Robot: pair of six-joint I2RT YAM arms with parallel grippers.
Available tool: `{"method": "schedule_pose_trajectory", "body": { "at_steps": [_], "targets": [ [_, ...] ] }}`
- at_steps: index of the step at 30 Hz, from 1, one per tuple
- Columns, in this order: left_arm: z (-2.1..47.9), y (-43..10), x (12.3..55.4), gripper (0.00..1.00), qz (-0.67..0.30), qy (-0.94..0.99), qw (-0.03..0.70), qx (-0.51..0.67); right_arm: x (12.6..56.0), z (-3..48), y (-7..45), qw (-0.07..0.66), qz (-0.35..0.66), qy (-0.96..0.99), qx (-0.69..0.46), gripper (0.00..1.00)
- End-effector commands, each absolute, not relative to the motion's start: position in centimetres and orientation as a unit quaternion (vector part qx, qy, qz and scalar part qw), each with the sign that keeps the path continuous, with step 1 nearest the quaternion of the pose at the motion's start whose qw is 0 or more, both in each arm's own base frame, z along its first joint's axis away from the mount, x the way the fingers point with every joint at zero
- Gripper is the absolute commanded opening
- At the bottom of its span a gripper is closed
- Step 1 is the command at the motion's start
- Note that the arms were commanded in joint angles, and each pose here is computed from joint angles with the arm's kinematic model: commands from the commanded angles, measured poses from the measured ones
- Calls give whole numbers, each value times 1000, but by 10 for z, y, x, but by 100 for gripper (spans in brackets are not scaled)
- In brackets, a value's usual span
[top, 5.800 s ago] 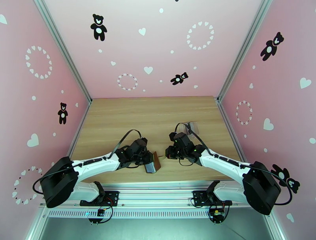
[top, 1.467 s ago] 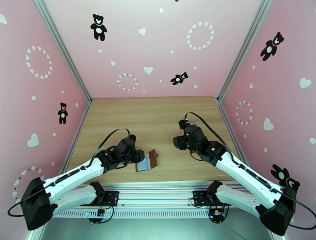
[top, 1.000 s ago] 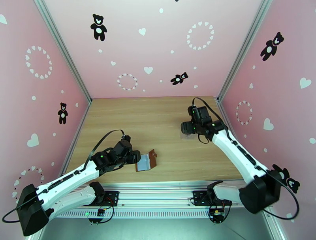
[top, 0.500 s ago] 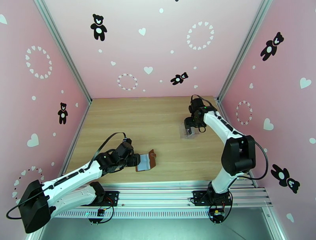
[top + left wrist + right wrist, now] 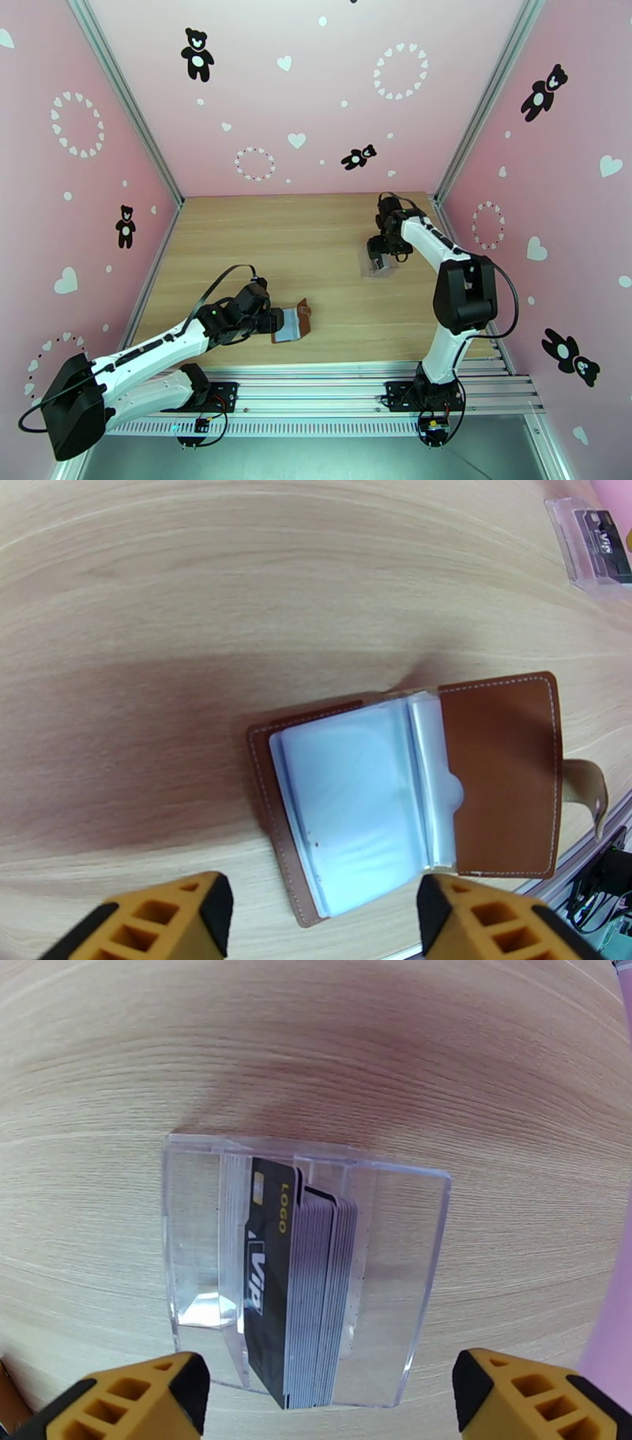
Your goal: Put the credit cards into the card holder
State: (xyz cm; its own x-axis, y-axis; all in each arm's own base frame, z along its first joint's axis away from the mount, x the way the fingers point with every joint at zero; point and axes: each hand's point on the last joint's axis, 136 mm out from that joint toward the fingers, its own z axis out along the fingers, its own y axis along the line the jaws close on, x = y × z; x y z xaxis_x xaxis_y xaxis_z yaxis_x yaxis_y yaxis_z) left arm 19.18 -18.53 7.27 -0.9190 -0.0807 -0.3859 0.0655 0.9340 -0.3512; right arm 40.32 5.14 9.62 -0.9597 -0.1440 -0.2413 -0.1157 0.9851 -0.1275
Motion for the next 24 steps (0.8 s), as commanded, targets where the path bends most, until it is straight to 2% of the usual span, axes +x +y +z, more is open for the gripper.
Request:
{"method": "schedule_pose_trajectory", "body": {
  "at_steps": [1,24],
  "targets": [
    [71,-190,193,66,-191,961,198,0,404,91,47,106,-71,989,-69,87],
    [69,-193,193,66,-193,962,192,1,408,72,35,74,-110,989,-69,87]
  ]
}}
